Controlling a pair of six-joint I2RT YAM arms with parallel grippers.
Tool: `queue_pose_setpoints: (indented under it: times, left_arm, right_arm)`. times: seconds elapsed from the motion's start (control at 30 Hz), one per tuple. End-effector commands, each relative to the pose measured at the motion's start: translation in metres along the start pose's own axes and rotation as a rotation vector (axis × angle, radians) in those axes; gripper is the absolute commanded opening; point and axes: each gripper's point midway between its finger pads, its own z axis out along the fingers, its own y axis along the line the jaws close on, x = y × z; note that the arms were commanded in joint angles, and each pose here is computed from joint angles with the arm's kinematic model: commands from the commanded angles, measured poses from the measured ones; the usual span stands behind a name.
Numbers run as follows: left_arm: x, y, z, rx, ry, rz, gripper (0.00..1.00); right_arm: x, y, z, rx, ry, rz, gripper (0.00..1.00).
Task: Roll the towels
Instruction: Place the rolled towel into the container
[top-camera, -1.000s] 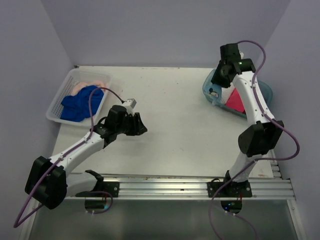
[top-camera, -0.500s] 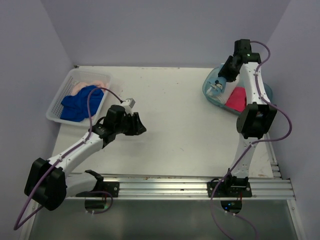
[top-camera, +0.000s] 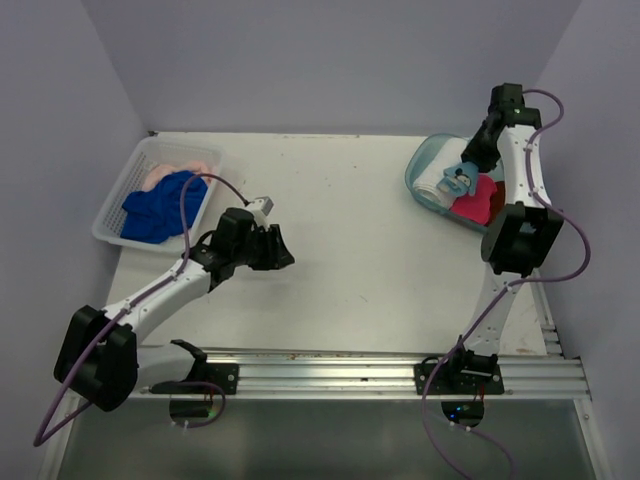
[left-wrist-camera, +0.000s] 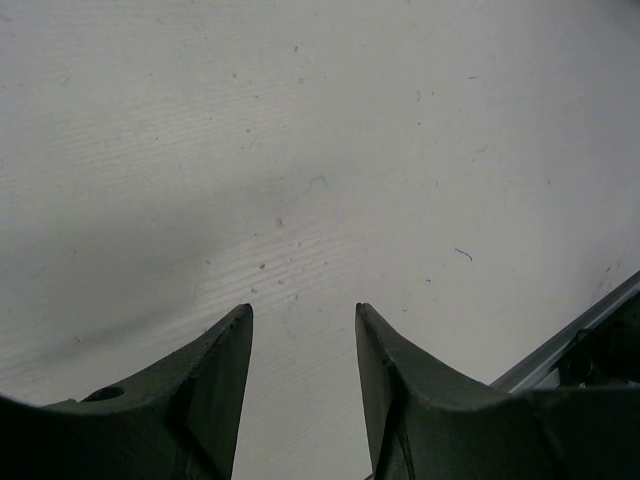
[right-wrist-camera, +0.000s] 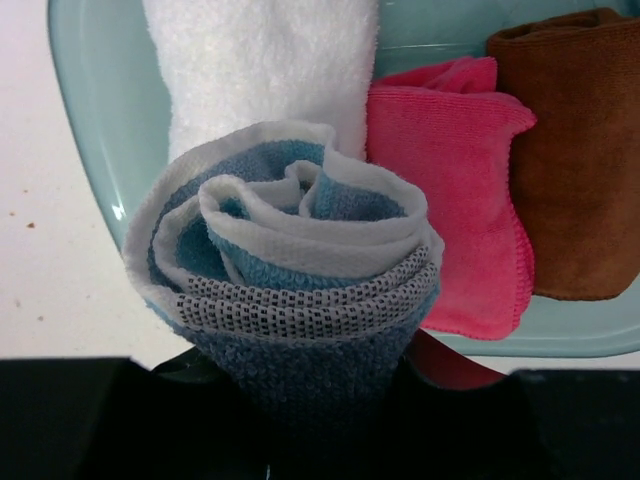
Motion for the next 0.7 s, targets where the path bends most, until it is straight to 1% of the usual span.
queue_pose_setpoints:
  times: [0.0, 0.07, 0.2, 0.33, 0.5, 0.67]
  left_arm:
    - [-0.021, -0.011, 0.000, 0.038, -0.040, 0.027, 0.49]
    - [-0.021, -0.011, 0.002, 0.040, -0.034, 0.022, 0.49]
    - [-0.019, -0.011, 0.004, 0.039, -0.022, 0.010, 0.49]
    - [-0.017, -0.011, 0.005, 0.042, -0.015, 0.002, 0.49]
    - [-0.014, -0.011, 0.010, 0.046, -0.003, -0.011, 0.49]
    - [-0.013, -0.011, 0.012, 0.053, 0.003, -0.019, 0.49]
  right_arm:
    - [-0.003, -0.014, 0.002, 0.089, 0.006, -0.054, 0.28]
    - [0.006, -0.021, 0.012, 0.128, 0.051, -0.065, 0.28]
    - [0.013, -0.037, 0.020, 0.205, 0.065, -0.077, 0.26]
    - [0.004, -0.055, 0.015, 0.312, 0.017, -0.090, 0.27]
    - [-0.002, -0.058, 0.011, 0.354, -0.017, -0.119, 0.27]
    - [0.003, -0.057, 0.019, 0.405, -0.001, -0.175, 0.28]
